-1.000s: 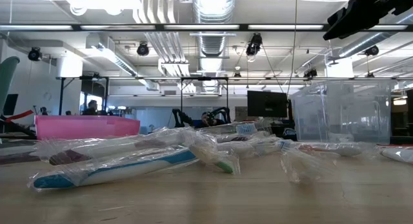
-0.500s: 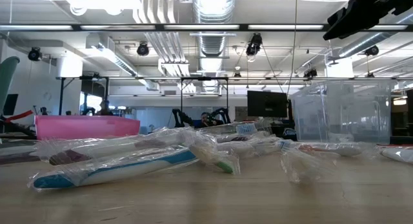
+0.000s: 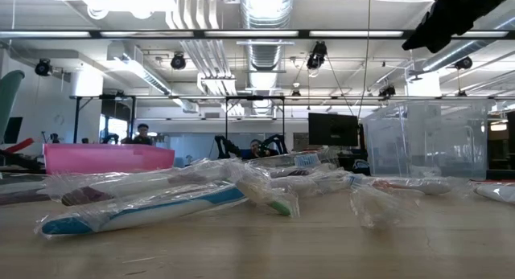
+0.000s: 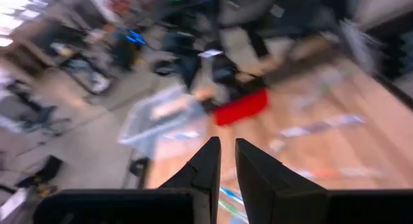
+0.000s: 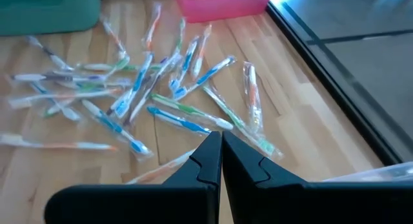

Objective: Pick & Place Toothbrushes
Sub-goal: Put the blue toothbrush into the top transparent bin

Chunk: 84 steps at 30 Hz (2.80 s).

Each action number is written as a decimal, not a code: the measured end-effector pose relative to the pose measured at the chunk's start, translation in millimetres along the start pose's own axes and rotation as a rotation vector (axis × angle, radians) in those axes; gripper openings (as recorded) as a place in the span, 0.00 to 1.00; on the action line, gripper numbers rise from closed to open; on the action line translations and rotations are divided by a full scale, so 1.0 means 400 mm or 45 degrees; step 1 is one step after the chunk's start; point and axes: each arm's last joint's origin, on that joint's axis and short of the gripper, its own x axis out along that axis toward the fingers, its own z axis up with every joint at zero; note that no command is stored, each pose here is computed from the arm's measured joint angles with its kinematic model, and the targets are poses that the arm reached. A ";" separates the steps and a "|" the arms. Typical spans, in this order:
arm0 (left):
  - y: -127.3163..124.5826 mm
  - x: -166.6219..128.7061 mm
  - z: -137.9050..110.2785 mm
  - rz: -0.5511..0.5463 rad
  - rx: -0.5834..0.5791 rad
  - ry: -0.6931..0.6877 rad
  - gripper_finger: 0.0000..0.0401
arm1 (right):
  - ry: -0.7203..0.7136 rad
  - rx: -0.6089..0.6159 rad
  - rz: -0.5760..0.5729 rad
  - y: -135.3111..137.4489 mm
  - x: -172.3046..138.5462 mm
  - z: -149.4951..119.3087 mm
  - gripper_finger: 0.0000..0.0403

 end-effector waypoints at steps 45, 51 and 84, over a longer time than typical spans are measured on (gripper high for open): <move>0.059 -0.087 -0.551 0.300 -0.370 0.114 0.13 | -0.598 0.070 0.026 0.012 0.129 0.172 0.02; 0.040 -0.074 -0.590 0.281 -0.357 0.179 0.13 | -0.631 0.010 0.010 0.012 0.135 0.181 0.02; -0.016 -0.051 -0.704 0.220 -0.321 0.369 0.13 | -0.299 0.097 -0.050 0.015 0.283 0.155 0.02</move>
